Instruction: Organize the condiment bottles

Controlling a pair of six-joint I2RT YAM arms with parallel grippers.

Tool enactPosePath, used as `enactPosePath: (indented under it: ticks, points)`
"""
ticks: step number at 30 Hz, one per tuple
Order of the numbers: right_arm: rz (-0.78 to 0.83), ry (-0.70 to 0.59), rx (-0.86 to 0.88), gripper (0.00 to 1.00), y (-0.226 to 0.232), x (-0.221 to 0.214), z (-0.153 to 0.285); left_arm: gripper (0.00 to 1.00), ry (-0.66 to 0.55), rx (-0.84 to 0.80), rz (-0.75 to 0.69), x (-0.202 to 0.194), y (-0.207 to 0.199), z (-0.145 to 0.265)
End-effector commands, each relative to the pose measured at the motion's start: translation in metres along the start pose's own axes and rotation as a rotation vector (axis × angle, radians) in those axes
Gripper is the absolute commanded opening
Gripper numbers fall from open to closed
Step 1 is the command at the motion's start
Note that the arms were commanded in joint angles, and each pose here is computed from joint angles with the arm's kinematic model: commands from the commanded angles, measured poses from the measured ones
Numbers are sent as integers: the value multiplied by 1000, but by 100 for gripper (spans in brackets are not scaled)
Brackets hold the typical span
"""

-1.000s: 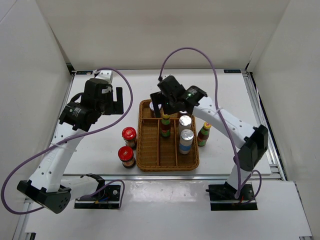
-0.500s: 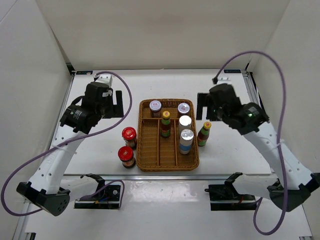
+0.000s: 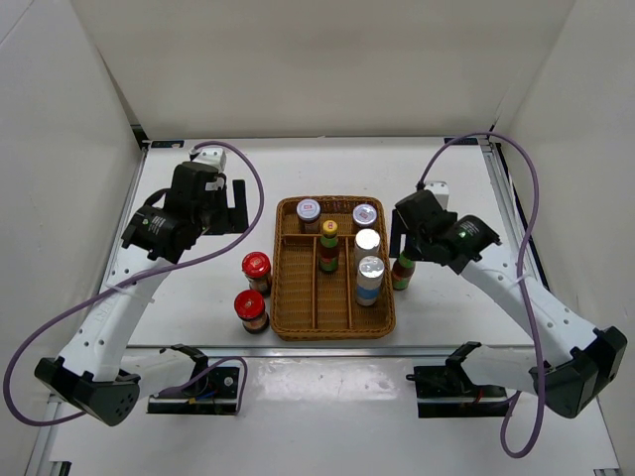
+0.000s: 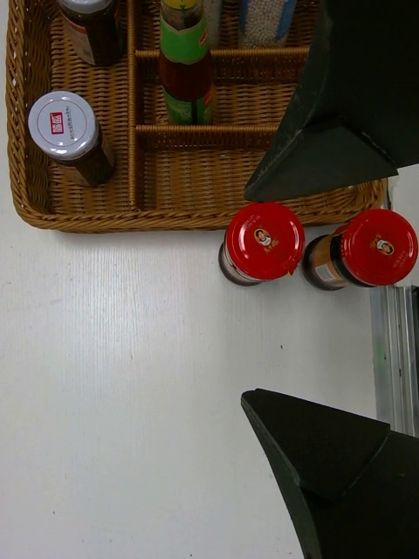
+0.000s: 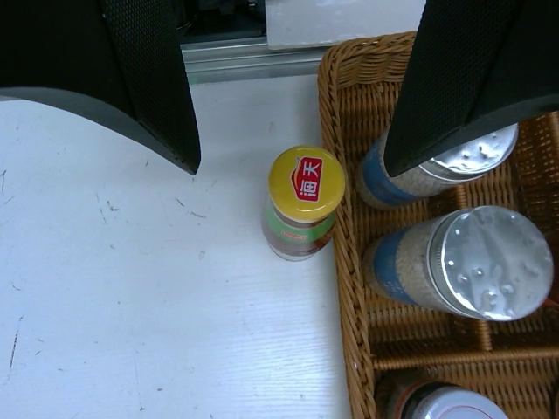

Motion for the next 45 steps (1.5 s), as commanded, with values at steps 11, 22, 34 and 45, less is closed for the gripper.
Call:
enactPosePath:
  ticks: [11, 22, 34, 45]
  points:
    - [-75, 18, -29, 69, 2, -5, -30, 99, -3, 13, 0, -1, 5, 0]
    - [-74, -14, -80, 22, -5, 9, -19, 99, 14, 18, -5, -4, 5, -4]
    - [-54, -221, 6, 0, -16, 81, 67, 99, -3, 13, 0, -3, 6, 1]
    - [90, -318, 502, 0, 45, 110, 161, 99, 5, 16, 7, -4, 5, -1]
Point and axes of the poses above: each gripper's point midway between its finger pads, its own z axis back along the fingers, its own y axis along the line the jaws close on, x = y × z, the point moved 5 cm from there along z, back along the fingers
